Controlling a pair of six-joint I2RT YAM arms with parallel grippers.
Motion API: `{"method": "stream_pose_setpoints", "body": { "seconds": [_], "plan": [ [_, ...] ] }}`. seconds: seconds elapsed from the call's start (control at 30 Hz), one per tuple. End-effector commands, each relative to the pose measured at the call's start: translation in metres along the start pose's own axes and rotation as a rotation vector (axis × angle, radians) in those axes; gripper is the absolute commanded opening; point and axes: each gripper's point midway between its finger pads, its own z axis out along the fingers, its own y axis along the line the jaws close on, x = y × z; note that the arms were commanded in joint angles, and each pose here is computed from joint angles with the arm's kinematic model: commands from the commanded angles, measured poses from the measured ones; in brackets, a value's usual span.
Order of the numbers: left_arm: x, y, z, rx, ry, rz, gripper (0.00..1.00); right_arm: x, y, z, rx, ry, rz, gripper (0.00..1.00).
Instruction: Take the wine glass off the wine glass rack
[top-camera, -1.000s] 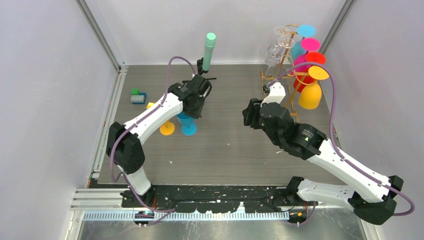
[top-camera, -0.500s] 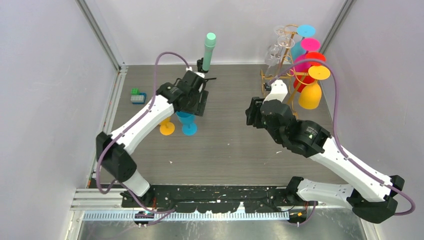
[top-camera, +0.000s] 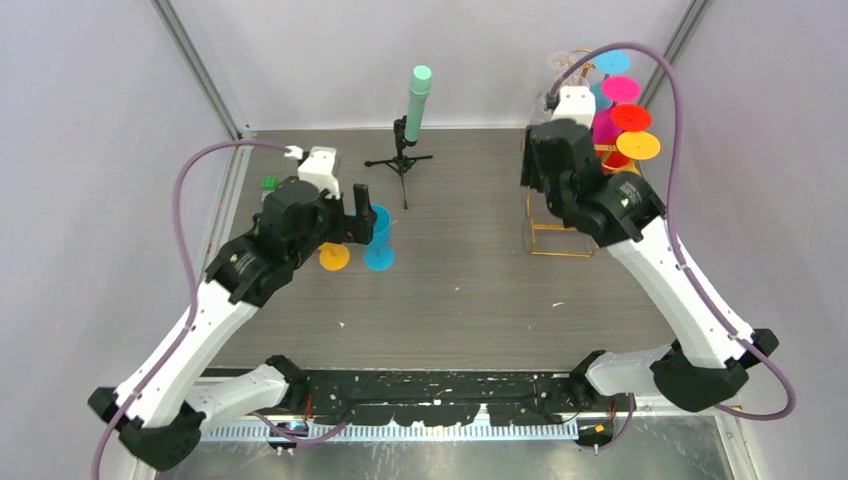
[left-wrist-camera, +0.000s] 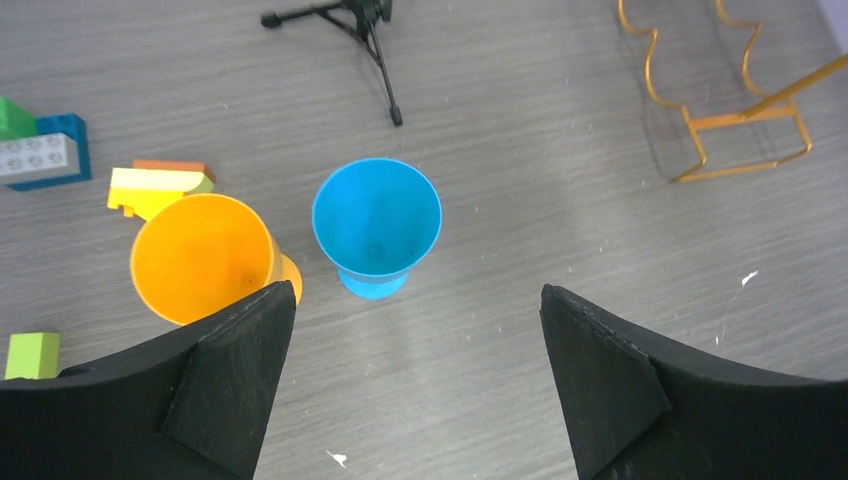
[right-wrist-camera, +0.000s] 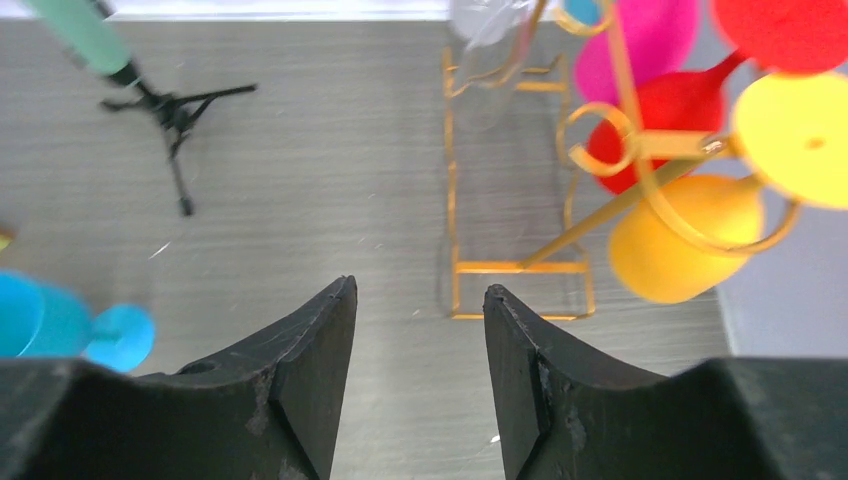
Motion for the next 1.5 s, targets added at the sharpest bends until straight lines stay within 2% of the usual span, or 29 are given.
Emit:
{"method": "stream_pose_setpoints", "body": {
  "seconds": [0.0,0.1,0.13,0.2,0.5,0.67,0.83,1.2,1.47],
  "plan": [
    [-0.026,0.011,-0.024,-0.009,-0.183,-0.035,0.97,-0.047,-0.026,0.012,0.075,-0.073,-0.047,0.55],
    [-0.019,0.021,-0.034,-0.023,-0.227,-0.035,0.99,-0.073,-0.044,0.031,0.182,-0.093,-0.08,0.54],
    [-0.019,0.026,-0.04,-0.032,-0.254,-0.044,1.0,-0.076,-0.051,0.049,0.274,-0.073,-0.148,0.54],
    [-0.016,0.031,-0.044,-0.043,-0.275,-0.051,1.0,-0.085,-0.06,0.062,0.346,-0.051,-0.22,0.54],
    [-0.006,0.024,-0.039,-0.006,-0.235,-0.032,1.0,-0.108,-0.072,0.111,0.428,0.004,-0.421,0.52],
    [-0.005,0.024,-0.035,-0.015,-0.224,-0.029,1.0,-0.113,-0.069,0.138,0.407,0.003,-0.557,0.42],
    [-0.006,0.024,-0.036,-0.015,-0.231,-0.035,1.0,-0.109,-0.059,0.156,0.332,0.009,-0.611,0.42],
    [-0.009,0.022,-0.042,0.008,-0.252,-0.041,1.0,-0.097,-0.046,0.185,0.3,0.025,-0.648,0.45],
    [-0.007,0.02,-0.041,0.02,-0.243,-0.038,1.0,-0.103,-0.052,0.196,0.323,0.012,-0.705,0.37]
  ]
}}
